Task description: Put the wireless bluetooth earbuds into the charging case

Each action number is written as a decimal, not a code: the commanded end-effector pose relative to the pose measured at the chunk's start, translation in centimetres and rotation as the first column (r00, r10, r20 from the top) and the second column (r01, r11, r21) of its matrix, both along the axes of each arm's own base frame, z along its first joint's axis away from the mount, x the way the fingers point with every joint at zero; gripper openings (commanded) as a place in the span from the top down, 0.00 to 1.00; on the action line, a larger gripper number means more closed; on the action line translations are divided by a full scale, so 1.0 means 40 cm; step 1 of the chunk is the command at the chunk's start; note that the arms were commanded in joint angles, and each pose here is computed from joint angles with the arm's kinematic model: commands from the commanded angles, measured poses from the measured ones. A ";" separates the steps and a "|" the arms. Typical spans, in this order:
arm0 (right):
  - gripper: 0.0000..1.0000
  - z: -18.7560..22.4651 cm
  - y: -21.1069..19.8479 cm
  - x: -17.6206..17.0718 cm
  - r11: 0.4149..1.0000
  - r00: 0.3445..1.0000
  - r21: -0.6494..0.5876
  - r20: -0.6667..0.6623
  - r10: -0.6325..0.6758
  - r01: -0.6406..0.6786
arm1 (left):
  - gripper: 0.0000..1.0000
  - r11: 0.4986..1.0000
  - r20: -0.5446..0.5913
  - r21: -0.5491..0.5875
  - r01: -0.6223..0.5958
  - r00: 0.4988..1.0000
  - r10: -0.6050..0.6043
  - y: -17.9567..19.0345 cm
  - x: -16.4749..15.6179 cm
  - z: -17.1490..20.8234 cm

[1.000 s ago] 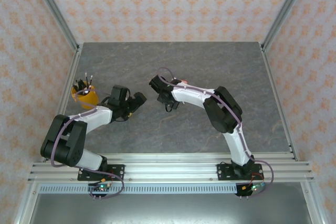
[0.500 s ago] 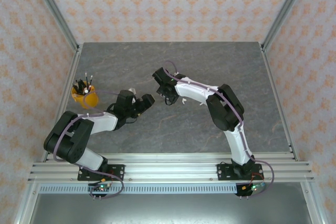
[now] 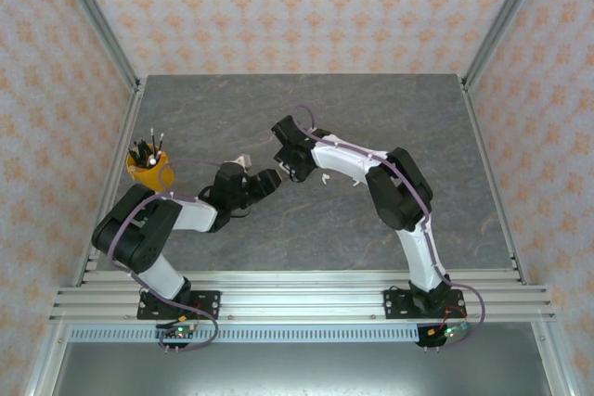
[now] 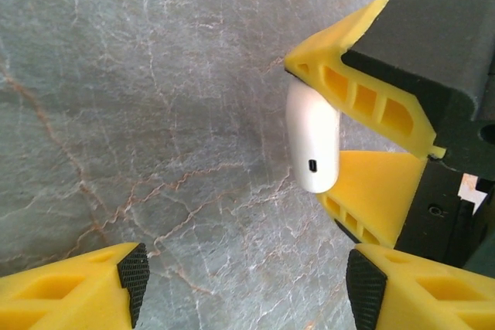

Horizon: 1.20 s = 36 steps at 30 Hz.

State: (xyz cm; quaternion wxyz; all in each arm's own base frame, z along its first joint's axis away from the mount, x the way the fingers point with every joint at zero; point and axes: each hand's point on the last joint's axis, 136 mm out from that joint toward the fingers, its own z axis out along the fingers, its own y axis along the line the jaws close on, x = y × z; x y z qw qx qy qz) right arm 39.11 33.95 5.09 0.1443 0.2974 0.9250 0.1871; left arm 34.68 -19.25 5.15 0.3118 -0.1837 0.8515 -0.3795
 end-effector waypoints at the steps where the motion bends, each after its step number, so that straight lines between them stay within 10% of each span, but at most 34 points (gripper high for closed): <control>1: 0.42 -0.009 0.011 0.006 0.999 1.000 0.040 -0.014 -0.026 0.027 | 0.31 1.000 0.078 0.010 -0.019 0.997 0.018 -0.001 0.023 0.019; 36: 0.45 -0.011 0.061 -0.023 0.969 0.996 0.238 -0.069 -0.047 0.062 | 0.48 0.996 0.131 -0.034 -0.078 0.988 0.082 -0.032 0.122 0.034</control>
